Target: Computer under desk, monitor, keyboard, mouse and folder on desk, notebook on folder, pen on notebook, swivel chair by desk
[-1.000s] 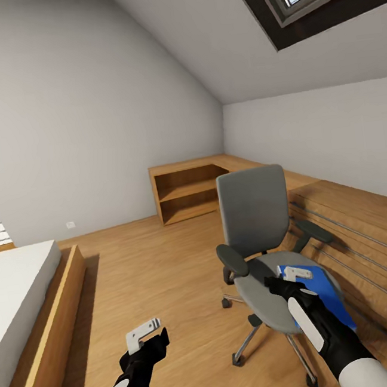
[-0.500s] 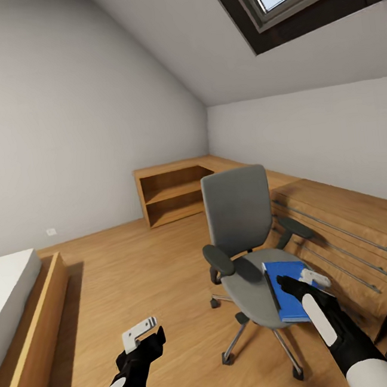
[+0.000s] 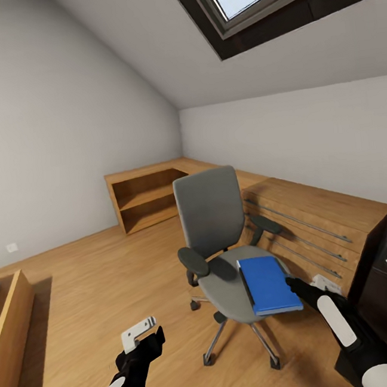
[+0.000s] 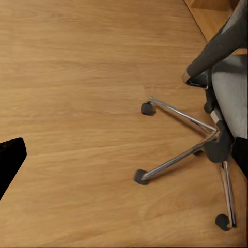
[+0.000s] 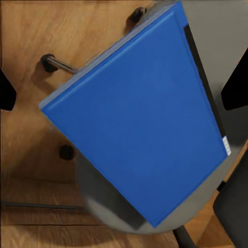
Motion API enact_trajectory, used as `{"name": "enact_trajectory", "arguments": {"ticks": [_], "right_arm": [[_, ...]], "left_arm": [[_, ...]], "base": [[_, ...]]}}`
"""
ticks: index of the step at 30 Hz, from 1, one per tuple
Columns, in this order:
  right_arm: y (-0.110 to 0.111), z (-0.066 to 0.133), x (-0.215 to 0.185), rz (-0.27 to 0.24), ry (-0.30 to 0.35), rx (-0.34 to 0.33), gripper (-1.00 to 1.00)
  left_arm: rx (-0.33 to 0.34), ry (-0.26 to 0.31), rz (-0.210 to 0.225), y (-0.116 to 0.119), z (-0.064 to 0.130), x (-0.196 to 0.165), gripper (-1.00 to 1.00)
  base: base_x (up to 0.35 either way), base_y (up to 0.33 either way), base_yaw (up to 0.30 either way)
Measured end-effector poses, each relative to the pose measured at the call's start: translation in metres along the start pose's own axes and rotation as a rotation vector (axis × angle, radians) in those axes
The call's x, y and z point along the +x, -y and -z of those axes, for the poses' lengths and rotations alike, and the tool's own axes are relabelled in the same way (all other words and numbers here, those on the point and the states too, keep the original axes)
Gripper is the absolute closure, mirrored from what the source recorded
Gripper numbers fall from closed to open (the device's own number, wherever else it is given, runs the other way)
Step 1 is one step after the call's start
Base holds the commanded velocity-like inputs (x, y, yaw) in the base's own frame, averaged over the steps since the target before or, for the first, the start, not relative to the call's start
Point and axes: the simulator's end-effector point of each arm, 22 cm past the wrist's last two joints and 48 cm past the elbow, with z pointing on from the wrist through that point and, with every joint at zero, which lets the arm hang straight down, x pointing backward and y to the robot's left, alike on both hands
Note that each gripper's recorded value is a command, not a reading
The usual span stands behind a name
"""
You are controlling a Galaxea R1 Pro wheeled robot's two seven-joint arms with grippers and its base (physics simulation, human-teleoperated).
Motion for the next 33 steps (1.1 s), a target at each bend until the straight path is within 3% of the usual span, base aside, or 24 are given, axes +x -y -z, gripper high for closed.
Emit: {"name": "enact_trajectory", "arguments": {"ticks": [9,16,21,26,30,33], "right_arm": [[0.022,-0.008,0.009,-0.071,-0.025,-0.022,-1.00],[0.019,-0.013,0.024,-0.088,-0.058,-0.112,-1.00],[0.015,-0.018,0.043,-0.094,-0.091,-0.182,-1.00],[0.022,-0.025,0.068,-0.122,-0.125,-0.200,-1.00],[0.018,-0.029,0.075,-0.165,-0.124,-0.223,-1.00],[0.020,-0.031,0.069,-0.299,-0.094,-0.247,-1.00]], "left_arm": [[-0.003,-0.009,-0.003,-0.006,-0.009,0.020,-1.00],[-0.006,-0.013,-0.005,-0.010,-0.016,0.034,-1.00],[-0.007,-0.013,-0.006,-0.014,-0.021,0.043,-1.00],[-0.011,-0.010,-0.007,-0.019,-0.026,0.051,-1.00],[-0.011,-0.010,-0.006,-0.022,-0.029,0.058,-1.00],[-0.011,-0.008,-0.006,-0.023,-0.032,0.063,-1.00]], "base": [[0.000,0.000,-0.292],[0.000,0.000,-0.276],[0.000,0.000,-0.084],[0.000,0.000,-0.009],[0.000,0.000,-0.001],[0.000,0.000,0.000]]}}
